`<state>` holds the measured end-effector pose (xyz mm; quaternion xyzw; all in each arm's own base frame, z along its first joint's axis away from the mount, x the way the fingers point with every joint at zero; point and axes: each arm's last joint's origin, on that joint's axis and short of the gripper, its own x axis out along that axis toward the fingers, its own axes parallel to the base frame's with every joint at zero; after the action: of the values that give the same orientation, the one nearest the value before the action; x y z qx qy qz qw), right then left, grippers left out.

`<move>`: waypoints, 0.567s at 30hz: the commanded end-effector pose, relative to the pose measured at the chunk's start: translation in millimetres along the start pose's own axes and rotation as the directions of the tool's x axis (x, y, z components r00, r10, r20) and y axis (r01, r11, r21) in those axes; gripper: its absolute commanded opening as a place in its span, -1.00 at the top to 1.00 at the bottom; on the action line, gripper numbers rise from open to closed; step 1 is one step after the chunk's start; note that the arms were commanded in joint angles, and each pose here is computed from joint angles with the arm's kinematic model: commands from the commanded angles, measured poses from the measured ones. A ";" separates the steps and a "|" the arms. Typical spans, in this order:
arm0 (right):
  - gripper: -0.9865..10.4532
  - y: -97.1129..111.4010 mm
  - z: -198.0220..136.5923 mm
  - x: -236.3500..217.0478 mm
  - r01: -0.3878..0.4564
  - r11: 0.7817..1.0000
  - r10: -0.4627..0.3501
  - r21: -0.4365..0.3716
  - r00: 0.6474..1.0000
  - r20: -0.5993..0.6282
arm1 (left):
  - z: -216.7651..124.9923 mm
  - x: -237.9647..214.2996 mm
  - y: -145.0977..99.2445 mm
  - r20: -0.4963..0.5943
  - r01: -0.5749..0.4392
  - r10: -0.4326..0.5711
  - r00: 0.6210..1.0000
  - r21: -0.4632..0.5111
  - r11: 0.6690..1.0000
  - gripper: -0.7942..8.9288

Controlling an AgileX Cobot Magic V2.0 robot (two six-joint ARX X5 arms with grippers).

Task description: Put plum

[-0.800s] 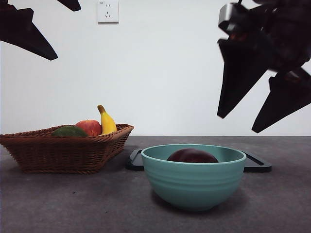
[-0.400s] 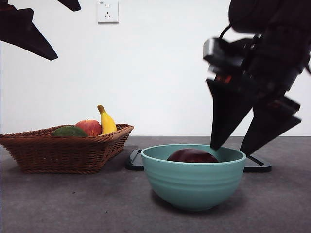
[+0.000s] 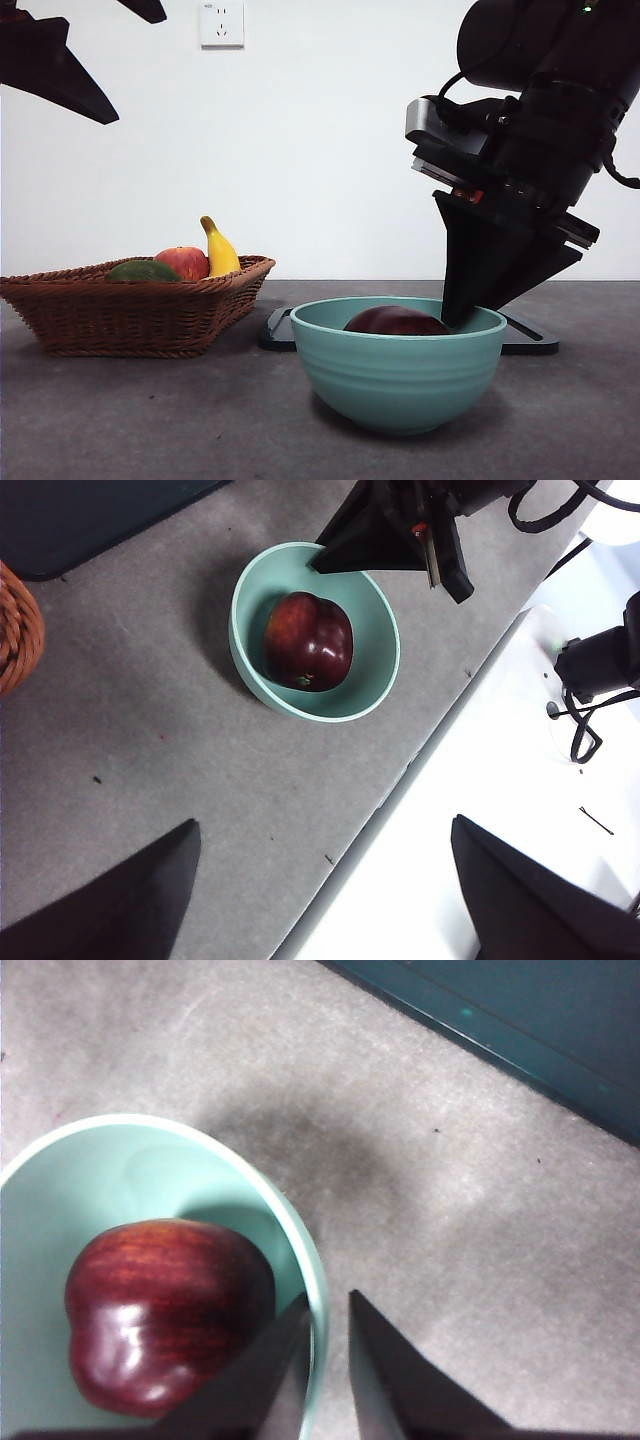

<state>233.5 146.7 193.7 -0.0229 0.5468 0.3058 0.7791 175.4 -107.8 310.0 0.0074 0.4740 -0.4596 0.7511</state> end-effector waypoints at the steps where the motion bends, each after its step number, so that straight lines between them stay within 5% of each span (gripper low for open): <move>1: 0.75 2.4 1.8 2.9 -0.007 1.000 0.007 0.002 1.000 -0.005 | 3.0 0.4 -1.1 0.009 0.008 -0.008 1.000 0.021 1.000 0.01; 17: 0.81 4.1 5.6 -1.1 -0.011 1.000 0.011 0.001 1.000 0.019 | 4.5 0.3 -0.9 0.023 0.006 -0.007 1.000 0.030 1.000 0.01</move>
<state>233.0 147.6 193.8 -0.0226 0.5471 0.3070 0.7784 176.8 -108.5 310.9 0.0080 0.4654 -0.4616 0.7552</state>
